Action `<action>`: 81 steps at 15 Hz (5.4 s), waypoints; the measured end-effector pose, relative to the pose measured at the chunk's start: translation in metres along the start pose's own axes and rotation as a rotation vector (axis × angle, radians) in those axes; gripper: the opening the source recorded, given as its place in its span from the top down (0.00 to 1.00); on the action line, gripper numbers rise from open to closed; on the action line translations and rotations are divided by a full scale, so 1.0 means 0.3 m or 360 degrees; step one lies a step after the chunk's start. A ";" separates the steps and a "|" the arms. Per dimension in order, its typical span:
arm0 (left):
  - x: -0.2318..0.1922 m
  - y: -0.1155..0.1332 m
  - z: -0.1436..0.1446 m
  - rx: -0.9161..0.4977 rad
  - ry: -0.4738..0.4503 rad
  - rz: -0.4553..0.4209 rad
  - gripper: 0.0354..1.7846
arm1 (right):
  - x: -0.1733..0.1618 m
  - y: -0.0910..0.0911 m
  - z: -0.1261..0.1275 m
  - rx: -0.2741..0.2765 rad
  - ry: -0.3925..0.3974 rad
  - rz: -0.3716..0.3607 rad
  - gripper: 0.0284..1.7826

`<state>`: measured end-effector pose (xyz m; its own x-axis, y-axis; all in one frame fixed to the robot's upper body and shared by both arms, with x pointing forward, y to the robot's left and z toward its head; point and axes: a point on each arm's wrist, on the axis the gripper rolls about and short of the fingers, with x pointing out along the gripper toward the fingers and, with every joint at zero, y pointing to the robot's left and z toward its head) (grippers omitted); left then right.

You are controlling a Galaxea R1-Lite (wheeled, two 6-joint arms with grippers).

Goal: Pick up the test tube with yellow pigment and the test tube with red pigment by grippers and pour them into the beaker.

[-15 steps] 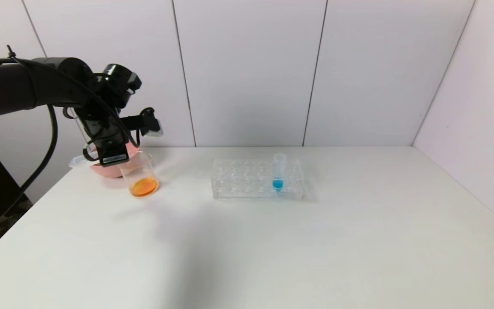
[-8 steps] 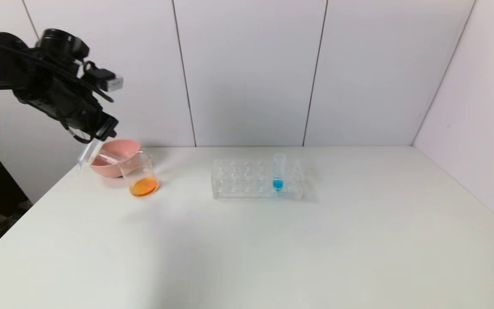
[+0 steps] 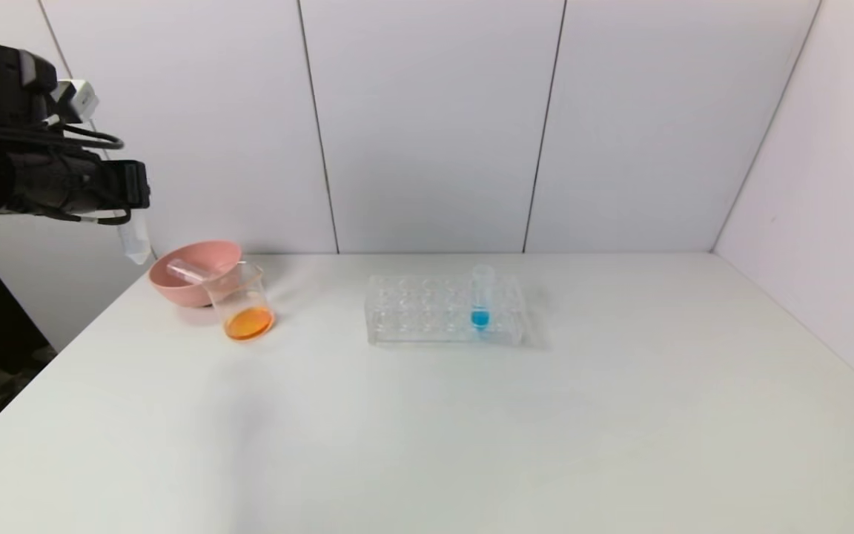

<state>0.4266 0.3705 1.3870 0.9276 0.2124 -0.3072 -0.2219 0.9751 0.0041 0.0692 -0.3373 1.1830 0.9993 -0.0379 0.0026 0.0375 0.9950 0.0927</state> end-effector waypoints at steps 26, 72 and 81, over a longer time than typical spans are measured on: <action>0.559 -0.059 -0.251 -0.0236 -0.0263 0.0098 0.63 | 0.000 0.000 0.000 0.0000 0.0000 -0.0001 0.04; -1.065 0.155 -0.813 0.0210 -0.1024 -0.0365 0.01 | 0.000 0.000 0.000 0.0000 0.0001 0.0000 0.04; -0.929 0.143 -1.013 -0.0032 -0.0448 -0.0348 0.01 | 0.000 0.000 0.000 -0.0001 0.0000 -0.0001 0.04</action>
<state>0.0674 0.3336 1.1836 0.9996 0.0113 -0.0243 -0.0125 0.9985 -0.0526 0.0692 -0.3374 1.1830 0.9993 -0.0383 0.0026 0.0379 0.9950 0.0923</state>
